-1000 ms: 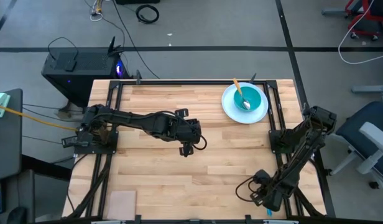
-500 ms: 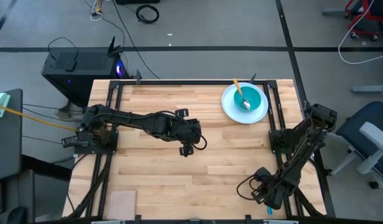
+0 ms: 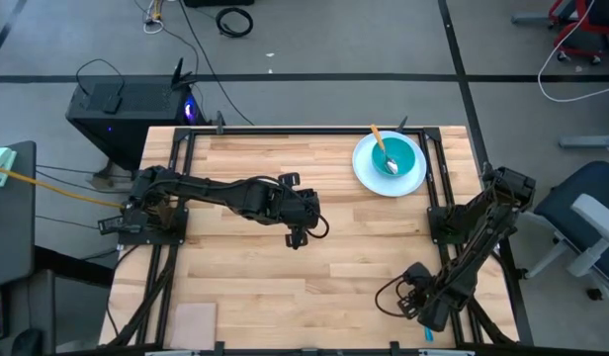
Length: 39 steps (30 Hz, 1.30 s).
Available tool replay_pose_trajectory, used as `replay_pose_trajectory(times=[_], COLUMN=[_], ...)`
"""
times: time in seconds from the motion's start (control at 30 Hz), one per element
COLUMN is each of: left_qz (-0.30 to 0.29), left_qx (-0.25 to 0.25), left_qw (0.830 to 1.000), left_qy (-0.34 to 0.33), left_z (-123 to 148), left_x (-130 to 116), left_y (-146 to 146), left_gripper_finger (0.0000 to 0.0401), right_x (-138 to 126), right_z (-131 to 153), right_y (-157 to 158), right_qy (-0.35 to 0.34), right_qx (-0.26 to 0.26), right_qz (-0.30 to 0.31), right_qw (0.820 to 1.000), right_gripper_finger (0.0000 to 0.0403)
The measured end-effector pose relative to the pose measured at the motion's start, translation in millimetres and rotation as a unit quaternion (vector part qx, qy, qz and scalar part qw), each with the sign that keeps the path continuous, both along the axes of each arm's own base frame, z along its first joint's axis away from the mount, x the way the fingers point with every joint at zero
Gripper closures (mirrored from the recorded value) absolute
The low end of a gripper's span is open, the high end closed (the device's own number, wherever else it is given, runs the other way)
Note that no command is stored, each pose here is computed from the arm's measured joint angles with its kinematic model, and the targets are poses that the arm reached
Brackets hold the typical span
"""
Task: Set table place
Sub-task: Move the blue fork to the left side of the blue plate
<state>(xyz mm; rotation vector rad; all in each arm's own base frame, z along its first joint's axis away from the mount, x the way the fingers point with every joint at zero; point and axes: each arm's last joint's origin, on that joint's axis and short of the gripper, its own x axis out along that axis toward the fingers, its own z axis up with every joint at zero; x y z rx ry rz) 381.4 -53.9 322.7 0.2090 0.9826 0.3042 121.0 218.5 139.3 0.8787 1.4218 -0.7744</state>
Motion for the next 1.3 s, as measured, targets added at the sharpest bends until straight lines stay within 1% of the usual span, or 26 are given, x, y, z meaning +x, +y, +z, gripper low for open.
replay_pose_trajectory(times=[0.13, 0.3, 0.47, 0.57, 0.67, 0.83, 0.9, 1.03, 1.07, 1.17, 1.3], left_qz=[0.000, 0.001, 0.002, 0.002, 0.002, 0.002, 0.002, 0.002, 0.002, 0.002, 0.002], left_qx=[0.000, -0.002, -0.003, -0.003, -0.003, -0.003, -0.003, -0.003, -0.003, -0.003, -0.003], left_qw=[1.000, 1.000, 1.000, 1.000, 1.000, 1.000, 1.000, 1.000, 1.000, 1.000, 1.000], left_qy=[0.000, 0.000, 0.000, -0.001, 0.000, 0.000, 0.000, 0.000, 0.000, 0.000, 0.000], left_z=[-0.1, -0.2, -0.3, -0.3, -0.3, -0.4, -0.4, -0.4, -0.4, -0.4, -0.4], left_x=[0.0, 0.0, 0.0, 0.0, 0.0, 0.1, 0.0, 0.0, 0.1, 0.0, 0.0], left_y=[0.0, -0.1, -0.1, -0.1, 0.0, 0.0, -0.1, -0.1, -0.1, -0.1, -0.1], left_gripper_finger=[0.0273, 0.0277, 0.0278, 0.0275, 0.0273, 0.0278, 0.0279, 0.0276, 0.0275, 0.0275, 0.0280], right_x=[2.4, 4.3, 7.0, 5.8, 4.1, -1.2, -0.5, -0.1, 1.2, 0.2, 0.1], right_z=[-0.6, 0.1, 8.4, 10.7, 10.8, 9.1, 5.8, -2.3, -3.8, -5.9, -7.0], right_y=[-0.5, -6.4, -15.4, -19.8, -18.6, -15.6, -14.9, -15.6, -15.0, -16.3, -16.5], right_qy=[-0.011, -0.010, -0.010, 0.002, 0.021, 0.025, 0.017, -0.001, -0.006, -0.004, -0.007], right_qx=[-0.004, -0.026, -0.028, -0.038, -0.026, -0.021, -0.008, 0.016, 0.022, 0.021, 0.020], right_qz=[0.017, 0.027, 0.016, 0.010, -0.010, -0.037, -0.038, -0.012, -0.021, -0.029, -0.024], right_qw=[1.000, 0.999, 0.999, 0.999, 0.999, 0.999, 0.999, 1.000, 1.000, 0.999, 0.999], right_gripper_finger=[0.0286, 0.0286, 0.0286, 0.0286, 0.0286, 0.0286, 0.0286, 0.0286, 0.0286, 0.0286, 0.0286])
